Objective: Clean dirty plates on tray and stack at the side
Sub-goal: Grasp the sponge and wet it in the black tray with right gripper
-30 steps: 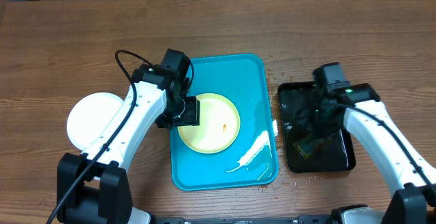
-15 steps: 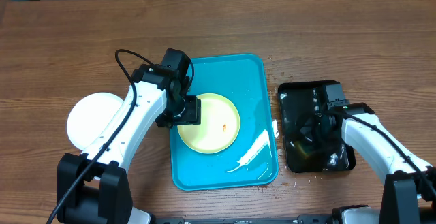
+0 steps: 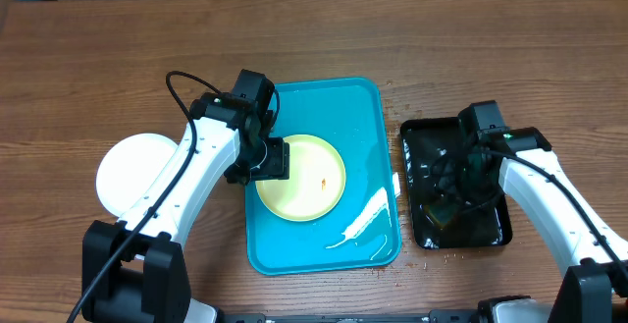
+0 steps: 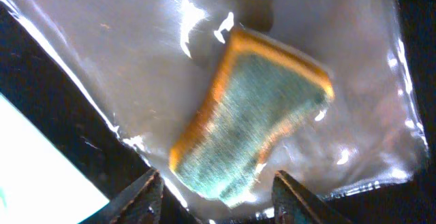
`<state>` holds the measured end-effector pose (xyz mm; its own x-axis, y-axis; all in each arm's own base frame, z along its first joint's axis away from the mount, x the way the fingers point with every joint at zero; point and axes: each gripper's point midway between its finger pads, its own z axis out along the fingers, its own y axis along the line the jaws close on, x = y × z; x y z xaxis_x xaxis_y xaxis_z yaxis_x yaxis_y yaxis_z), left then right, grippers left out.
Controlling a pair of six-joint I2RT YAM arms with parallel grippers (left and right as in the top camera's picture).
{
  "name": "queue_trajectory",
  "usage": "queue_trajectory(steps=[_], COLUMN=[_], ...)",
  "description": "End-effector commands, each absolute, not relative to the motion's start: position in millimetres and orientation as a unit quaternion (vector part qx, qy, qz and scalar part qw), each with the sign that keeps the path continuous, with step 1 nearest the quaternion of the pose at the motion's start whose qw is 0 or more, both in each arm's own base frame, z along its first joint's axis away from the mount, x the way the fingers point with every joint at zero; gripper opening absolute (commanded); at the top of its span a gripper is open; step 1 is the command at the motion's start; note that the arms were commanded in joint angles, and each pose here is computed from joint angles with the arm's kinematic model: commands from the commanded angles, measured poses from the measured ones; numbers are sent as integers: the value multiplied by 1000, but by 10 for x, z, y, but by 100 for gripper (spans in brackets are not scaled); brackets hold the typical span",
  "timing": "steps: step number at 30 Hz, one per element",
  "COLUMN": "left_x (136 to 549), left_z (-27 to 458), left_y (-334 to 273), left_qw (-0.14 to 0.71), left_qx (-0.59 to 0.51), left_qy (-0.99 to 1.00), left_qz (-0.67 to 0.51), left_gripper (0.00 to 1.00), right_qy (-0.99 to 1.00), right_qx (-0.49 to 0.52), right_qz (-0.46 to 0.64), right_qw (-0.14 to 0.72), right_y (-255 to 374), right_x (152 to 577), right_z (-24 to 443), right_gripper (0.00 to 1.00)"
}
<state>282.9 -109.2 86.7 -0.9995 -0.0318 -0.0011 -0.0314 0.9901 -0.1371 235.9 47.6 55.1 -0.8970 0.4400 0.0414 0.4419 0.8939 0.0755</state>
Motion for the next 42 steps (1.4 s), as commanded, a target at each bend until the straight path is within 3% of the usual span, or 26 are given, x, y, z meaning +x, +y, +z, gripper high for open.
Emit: queue_trajectory(steps=[1,4,7,10,13,14,21,22,24,25,29,32,38,42], left_x=[2866,2886,2903,2905,2916,2919,2934,2932,2924,2921,2902,2884,2898,2964], left_z=[926,927,929,923,914,912,910,908,902,898,868,843,831,831], left_y=[-1115,-1121,-1125,-1100,-1047,-1037,-1042,-1042,-1039,-1038,-1032,-1026,-1024,-955], left_qw=[16,20,24,25,29,30,33,32,31,30,28,25,28,44], left_qx=[0,1,8,8,7,8,9,9,9,9,9,9,11,14], left_qy=[997,997,997,998,998,998,998,998,998,998,999,999,999,999], left_qz=[-70,-71,-71,-64,-49,-46,-47,-47,-46,-46,-45,-44,-43,-22], left_gripper=[70,73,75,77,80,81,82,82,82,82,83,85,85,87], right_qy=[-966,-961,-957,-955,-958,-964,-983,-984,-985,-985,-986,-981,-978,-974], right_qx=[-257,-275,-286,-293,-283,-258,-153,-146,-144,-144,-151,-179,-188,-211], right_qz=[-37,-41,-46,-47,-45,-48,-58,-57,-56,-55,-50,-51,-57,-58], right_qw=[7,-3,-14,-16,-22,-30,-81,-84,-82,-78,-55,-50,-66,-64], right_y=[447,446,446,437,424,432,487,488,489,488,475,476,473,457], right_x=[2331,2335,2333,2273,2275,2334,2744,2780,2792,2778,2664,2633,2615,2511], right_z=[501,326,138,10,-21,15,450,515,589,605,578,535,286,85], right_gripper=[55,52,36,30,7,4,6,13,41,47,57,57,46,34])
